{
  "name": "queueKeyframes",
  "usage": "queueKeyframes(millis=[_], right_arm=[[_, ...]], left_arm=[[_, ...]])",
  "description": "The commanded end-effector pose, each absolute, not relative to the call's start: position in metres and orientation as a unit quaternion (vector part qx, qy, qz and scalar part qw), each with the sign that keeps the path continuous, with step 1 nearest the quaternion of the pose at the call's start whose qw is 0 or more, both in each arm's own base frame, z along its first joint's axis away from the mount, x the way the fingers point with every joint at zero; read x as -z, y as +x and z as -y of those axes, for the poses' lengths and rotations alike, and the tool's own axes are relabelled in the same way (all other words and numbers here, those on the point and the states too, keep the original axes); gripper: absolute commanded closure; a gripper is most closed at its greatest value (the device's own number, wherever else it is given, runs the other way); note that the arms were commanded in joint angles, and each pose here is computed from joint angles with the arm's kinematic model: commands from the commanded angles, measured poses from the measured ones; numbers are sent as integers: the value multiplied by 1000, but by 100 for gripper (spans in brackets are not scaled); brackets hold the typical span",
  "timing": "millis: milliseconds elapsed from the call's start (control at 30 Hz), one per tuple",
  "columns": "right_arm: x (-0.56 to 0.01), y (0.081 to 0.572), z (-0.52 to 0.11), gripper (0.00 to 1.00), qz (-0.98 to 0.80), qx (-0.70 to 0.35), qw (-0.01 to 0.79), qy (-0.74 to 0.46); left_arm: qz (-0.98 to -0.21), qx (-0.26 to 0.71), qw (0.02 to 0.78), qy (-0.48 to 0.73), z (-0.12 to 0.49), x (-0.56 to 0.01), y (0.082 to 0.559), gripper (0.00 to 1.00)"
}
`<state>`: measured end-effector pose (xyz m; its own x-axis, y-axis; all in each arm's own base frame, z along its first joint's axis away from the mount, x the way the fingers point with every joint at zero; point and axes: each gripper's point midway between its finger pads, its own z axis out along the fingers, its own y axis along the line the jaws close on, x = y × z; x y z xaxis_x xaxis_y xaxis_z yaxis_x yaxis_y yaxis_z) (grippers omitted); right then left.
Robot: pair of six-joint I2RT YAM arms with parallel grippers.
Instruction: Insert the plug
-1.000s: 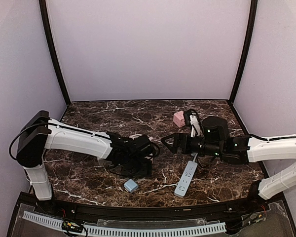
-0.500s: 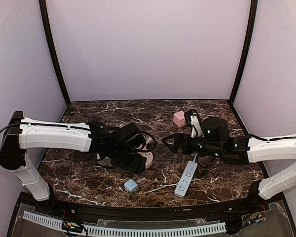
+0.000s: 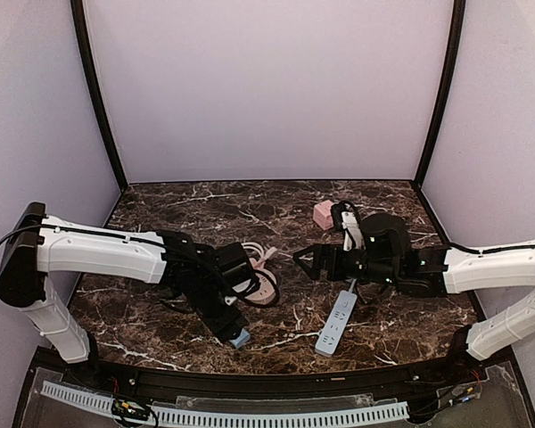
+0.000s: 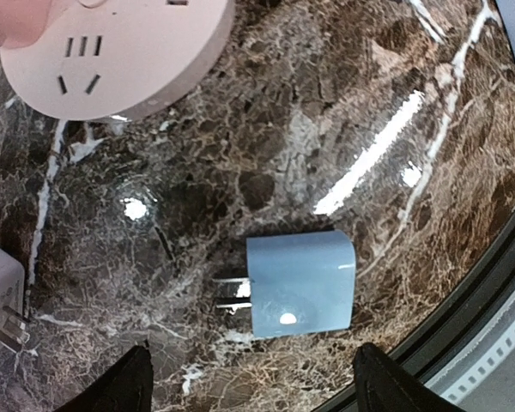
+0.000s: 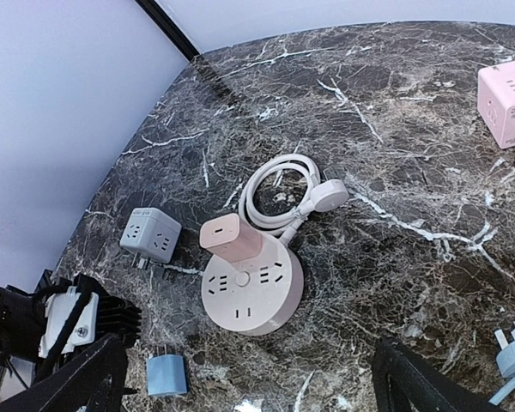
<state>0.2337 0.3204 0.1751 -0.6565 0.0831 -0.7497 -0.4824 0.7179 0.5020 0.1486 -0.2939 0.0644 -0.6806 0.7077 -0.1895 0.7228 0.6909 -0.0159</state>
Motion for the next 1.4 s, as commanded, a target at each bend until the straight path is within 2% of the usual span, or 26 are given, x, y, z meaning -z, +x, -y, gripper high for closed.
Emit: queueKeyframes(millis=[0, 233, 467, 700, 900, 1067, 1367], right_arm=[[-185, 232, -328, 1, -831, -364, 400, -128], [-188, 231, -327, 1, -828, -368, 402, -128], [-187, 231, -328, 1, -829, -368, 400, -130], [-187, 230, -329, 1, -829, -369, 399, -132], [-187, 230, -330, 1, -829, -371, 398, -133], [-187, 229, -330, 2, -829, -372, 396, -135], [-187, 229, -332, 1, -828, -374, 394, -137]], left_arm=[[-900, 65, 46, 429, 282, -70, 126, 20], [-897, 24, 11, 442, 269, -45, 123, 21], [-900, -6, 30, 436, 274, -33, 139, 23], [-903, 22, 58, 425, 301, -29, 149, 24], [-910, 32, 83, 404, 317, -33, 161, 31], [-916, 46, 105, 384, 331, -39, 170, 32], [-911, 47, 89, 400, 325, -33, 162, 31]])
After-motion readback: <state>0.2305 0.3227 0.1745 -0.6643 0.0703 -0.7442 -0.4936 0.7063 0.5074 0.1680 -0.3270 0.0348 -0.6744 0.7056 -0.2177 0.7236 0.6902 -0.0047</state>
